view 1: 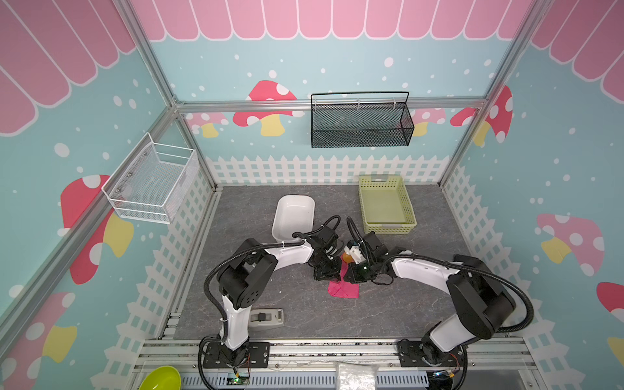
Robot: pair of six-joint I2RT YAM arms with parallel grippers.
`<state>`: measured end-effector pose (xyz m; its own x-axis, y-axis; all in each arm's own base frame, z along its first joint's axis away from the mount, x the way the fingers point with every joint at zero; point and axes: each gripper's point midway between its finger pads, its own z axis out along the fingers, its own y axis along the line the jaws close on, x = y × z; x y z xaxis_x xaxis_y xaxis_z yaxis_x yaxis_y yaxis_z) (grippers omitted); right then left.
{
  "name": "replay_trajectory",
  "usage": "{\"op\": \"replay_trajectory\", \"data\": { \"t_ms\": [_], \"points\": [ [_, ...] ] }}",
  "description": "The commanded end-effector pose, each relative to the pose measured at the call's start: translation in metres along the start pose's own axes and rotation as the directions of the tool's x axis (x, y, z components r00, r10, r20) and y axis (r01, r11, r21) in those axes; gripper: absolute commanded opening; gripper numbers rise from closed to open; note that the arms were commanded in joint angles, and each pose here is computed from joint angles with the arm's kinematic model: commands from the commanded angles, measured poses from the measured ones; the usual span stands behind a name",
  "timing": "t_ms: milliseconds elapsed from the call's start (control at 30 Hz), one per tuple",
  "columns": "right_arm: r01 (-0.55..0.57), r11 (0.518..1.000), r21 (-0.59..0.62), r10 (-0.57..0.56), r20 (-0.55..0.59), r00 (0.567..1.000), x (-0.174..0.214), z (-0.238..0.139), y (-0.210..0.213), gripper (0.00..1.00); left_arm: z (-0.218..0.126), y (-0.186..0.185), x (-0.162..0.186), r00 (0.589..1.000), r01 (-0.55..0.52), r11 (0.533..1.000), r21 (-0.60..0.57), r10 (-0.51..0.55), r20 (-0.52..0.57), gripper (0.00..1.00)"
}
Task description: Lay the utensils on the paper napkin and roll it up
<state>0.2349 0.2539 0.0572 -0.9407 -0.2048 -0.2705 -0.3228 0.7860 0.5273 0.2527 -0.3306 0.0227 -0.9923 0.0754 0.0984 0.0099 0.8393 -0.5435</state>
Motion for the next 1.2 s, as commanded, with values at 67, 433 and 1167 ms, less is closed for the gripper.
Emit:
{"op": "replay_trajectory", "data": {
  "t_ms": [67,433,1167],
  "points": [
    [-0.080,0.997,0.007,0.080,-0.048,0.996,0.032,-0.002,-0.009,0.09,0.006,0.008,0.000,1.000,0.001,0.999,-0.041,-0.002,-0.011,0.02],
    [-0.137,0.990,0.040,0.139,-0.082,0.987,0.058,0.011,-0.030,0.07,0.001,0.002,-0.003,1.000,-0.006,0.999,-0.032,0.006,0.005,0.02],
    [-0.127,0.990,0.060,0.130,-0.049,0.990,0.058,0.011,-0.036,0.05,-0.005,-0.069,-0.009,0.997,-0.074,0.988,0.134,0.076,-0.010,0.02]
  ]
}}
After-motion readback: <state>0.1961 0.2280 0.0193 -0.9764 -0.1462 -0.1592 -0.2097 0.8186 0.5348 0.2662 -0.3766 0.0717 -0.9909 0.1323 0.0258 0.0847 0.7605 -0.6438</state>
